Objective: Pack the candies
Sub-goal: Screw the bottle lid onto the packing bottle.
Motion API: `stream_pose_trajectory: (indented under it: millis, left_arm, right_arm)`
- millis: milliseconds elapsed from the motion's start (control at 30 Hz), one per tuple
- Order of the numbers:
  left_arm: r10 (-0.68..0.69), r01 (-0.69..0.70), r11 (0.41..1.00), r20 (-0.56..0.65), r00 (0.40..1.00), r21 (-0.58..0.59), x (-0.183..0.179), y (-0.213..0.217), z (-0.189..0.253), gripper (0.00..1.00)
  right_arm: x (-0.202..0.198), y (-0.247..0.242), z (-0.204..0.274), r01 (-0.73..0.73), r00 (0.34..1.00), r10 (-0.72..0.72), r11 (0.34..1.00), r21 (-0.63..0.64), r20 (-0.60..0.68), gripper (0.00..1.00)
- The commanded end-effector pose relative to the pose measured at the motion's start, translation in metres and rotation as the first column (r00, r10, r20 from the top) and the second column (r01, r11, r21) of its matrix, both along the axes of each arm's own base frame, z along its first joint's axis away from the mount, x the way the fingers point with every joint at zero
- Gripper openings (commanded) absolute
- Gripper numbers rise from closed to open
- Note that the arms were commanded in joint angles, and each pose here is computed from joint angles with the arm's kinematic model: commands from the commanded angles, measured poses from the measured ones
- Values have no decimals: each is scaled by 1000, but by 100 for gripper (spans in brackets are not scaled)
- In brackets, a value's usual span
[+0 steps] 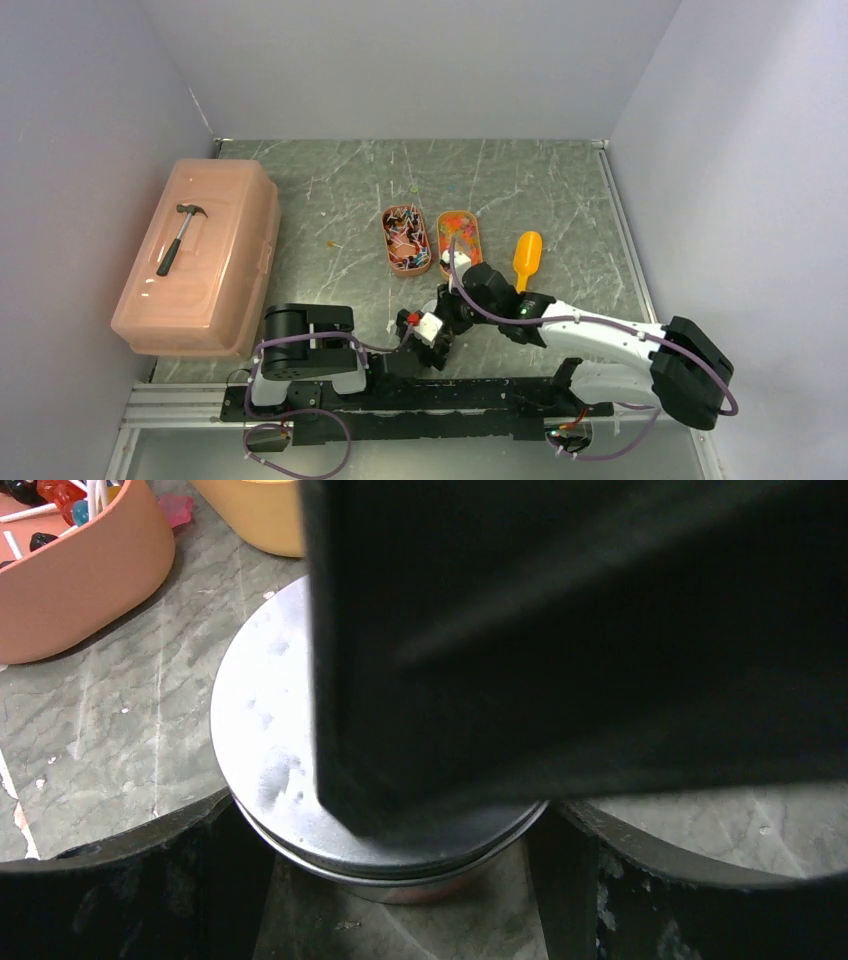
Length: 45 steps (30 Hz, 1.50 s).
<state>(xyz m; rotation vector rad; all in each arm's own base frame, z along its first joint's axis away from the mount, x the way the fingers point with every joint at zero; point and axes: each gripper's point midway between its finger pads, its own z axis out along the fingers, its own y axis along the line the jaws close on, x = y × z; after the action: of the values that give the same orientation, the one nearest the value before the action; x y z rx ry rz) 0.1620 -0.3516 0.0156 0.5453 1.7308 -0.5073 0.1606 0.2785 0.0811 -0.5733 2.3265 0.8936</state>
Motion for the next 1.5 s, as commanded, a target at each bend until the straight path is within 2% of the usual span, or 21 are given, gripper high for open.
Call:
stream_pose_trajectory:
  millis: [0, 167, 467, 667, 967, 1067, 1200, 1467]
  left_arm:
    - [27, 2, 940, -82, 996, 341, -5, 56, -75, 83]
    - [29, 1, 940, -84, 996, 340, -5, 57, -75, 83]
    - [8, 21, 939, -83, 997, 342, -6, 52, -73, 84]
    - [-4, 33, 936, -83, 997, 351, -7, 47, -73, 89]
    - [-19, 47, 933, -83, 996, 357, -10, 42, -72, 91]
    - [-20, 49, 933, -85, 996, 358, -10, 42, -72, 91]
    - [-20, 50, 931, -87, 996, 362, -11, 42, -73, 90]
    - [-21, 53, 930, -92, 996, 365, -12, 43, -75, 88]
  right_arm:
    - [-49, -29, -41, -17, 981, -5, 993, -115, -192, 12]
    - [-51, -39, -39, 28, 982, -48, 993, -113, -182, 12]
    - [-28, -50, -2, 151, 986, -158, 983, -104, -61, 16]
    - [-7, -62, 35, 256, 966, -253, 965, -57, 51, 27]
    - [16, -55, 66, 270, 953, -264, 963, -22, 146, 40]
    - [31, -50, 65, 258, 952, -248, 966, -33, 177, 41]
    - [50, -43, 55, 217, 968, -210, 975, -38, 140, 35]
    - [64, -24, 37, 143, 986, -138, 988, -53, 88, 31]
